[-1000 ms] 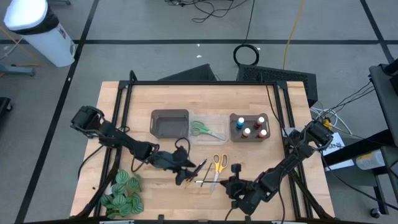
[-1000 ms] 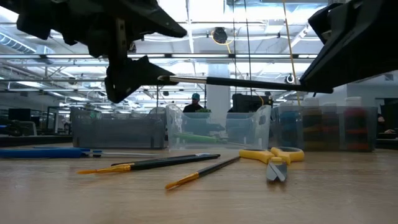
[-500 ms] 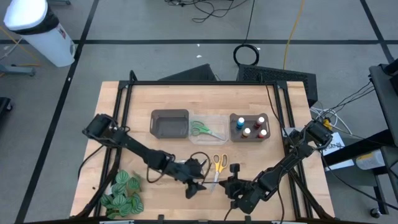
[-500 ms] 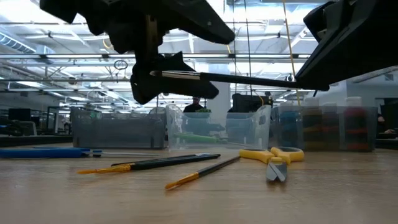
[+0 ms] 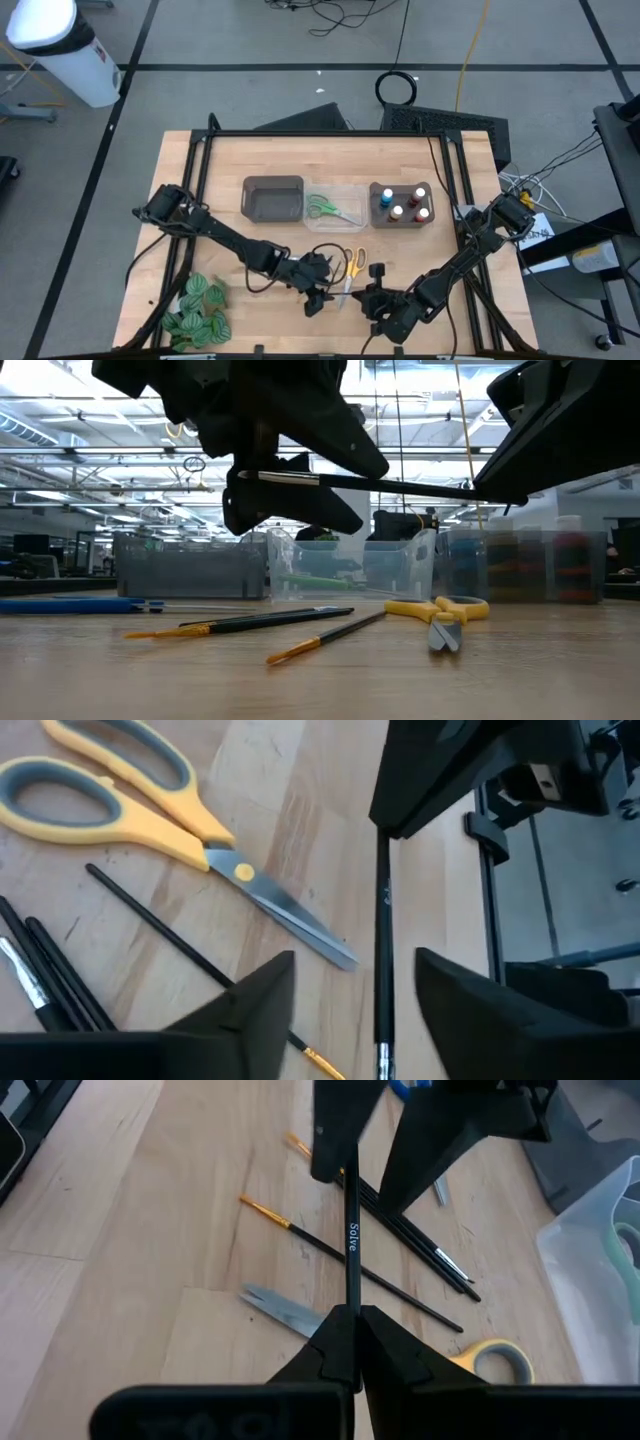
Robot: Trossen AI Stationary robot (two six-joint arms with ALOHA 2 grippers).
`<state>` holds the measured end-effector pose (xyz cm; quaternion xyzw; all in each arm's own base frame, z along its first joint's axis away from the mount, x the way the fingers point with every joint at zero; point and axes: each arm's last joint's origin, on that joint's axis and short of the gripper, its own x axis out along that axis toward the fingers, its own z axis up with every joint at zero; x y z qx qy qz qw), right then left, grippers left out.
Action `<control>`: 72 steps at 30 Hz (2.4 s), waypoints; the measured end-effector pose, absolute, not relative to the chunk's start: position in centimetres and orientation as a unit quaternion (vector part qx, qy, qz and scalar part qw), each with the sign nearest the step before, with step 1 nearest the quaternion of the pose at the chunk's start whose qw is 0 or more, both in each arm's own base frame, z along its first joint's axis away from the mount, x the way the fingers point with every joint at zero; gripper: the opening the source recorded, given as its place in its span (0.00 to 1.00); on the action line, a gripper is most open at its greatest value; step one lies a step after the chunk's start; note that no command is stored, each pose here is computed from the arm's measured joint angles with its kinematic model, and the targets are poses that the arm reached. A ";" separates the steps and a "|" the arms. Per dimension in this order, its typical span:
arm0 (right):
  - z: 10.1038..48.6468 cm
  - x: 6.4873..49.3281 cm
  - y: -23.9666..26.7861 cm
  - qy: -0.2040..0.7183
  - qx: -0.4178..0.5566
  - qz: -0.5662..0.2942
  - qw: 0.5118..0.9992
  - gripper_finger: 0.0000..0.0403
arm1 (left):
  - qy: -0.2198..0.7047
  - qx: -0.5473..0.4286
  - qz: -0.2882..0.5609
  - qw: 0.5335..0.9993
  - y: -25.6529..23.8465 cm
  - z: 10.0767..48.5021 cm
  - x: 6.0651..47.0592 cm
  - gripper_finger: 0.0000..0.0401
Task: Pick & Place Paint Supplies
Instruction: Put the bottom silver paint brush into the left black bin, then put the yellow scissors into the transparent bin
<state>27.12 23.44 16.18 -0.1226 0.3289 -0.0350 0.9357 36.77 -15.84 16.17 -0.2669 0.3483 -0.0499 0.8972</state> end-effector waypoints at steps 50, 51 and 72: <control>28.6 25.4 22.0 0.119 -0.055 0.026 0.991 0.14 | 0.358 -0.108 0.379 0.846 -4.0 20.0 21.3 0.05; 28.6 25.3 22.0 0.119 -0.055 0.026 0.991 0.14 | 0.362 -0.114 0.369 0.848 -3.7 19.6 21.4 0.05; 27.0 25.1 21.8 0.142 -0.020 0.045 0.989 0.15 | 0.361 -0.181 0.348 0.846 -2.0 19.8 21.9 0.66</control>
